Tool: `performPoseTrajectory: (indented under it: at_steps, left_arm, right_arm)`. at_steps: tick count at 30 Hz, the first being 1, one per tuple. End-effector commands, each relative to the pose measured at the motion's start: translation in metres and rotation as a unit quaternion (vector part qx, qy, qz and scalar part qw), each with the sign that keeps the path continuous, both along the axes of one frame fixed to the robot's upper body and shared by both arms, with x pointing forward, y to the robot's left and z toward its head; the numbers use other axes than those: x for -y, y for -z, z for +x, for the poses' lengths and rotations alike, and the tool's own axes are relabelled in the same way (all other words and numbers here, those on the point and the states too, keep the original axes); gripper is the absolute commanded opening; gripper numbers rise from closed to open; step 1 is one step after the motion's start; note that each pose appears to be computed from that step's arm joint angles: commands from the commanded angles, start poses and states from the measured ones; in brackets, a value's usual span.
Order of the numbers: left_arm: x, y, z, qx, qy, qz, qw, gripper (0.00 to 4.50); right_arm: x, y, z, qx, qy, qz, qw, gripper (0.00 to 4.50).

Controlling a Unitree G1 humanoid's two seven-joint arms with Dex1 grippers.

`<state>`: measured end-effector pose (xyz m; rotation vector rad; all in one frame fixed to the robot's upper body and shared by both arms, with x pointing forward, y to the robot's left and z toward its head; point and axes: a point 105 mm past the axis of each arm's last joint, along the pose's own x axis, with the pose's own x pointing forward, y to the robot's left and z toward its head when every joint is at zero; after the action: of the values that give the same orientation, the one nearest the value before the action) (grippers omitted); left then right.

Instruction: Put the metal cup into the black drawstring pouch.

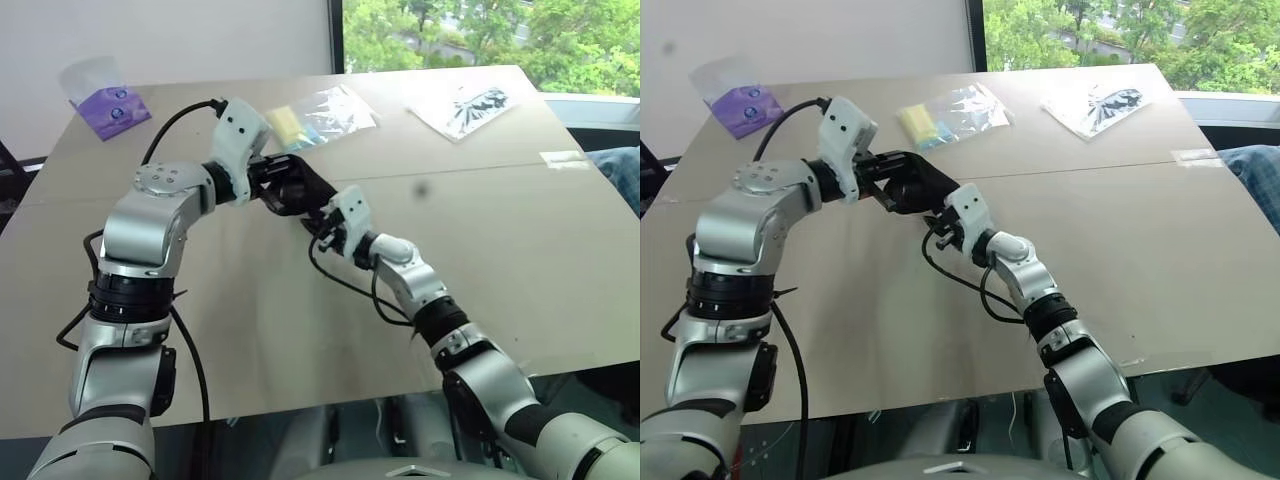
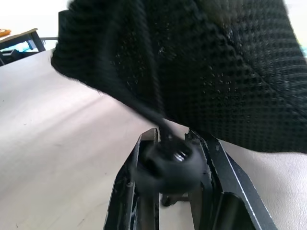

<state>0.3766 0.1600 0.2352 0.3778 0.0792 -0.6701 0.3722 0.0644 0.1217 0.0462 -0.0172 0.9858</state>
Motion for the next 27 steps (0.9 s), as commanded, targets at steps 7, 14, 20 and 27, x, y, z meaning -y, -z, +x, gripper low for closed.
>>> performPoseTrajectory:
  at_steps: [7,14,20,27]
  left_arm:
    - [0.002,-0.021,0.001,0.04,-0.003,-0.011,0.999,0.0]
    - [-0.005,-0.023,0.007,0.039,-0.029,-0.036,0.998,0.0]
    - [-0.005,-0.023,0.012,0.037,-0.039,-0.05,0.997,0.0]
    - [0.002,-0.019,0.013,0.028,-0.029,-0.059,0.997,0.0]
  right_arm:
    - [-0.036,-0.049,-0.023,0.027,-0.062,0.091,0.994,0.07]
    - [-0.016,-0.065,-0.032,0.036,-0.08,0.124,0.988,0.07]
    - [0.022,-0.072,-0.043,0.038,-0.073,0.124,0.989,0.07]
    - [0.044,-0.067,-0.04,0.036,-0.039,0.089,0.995,0.07]
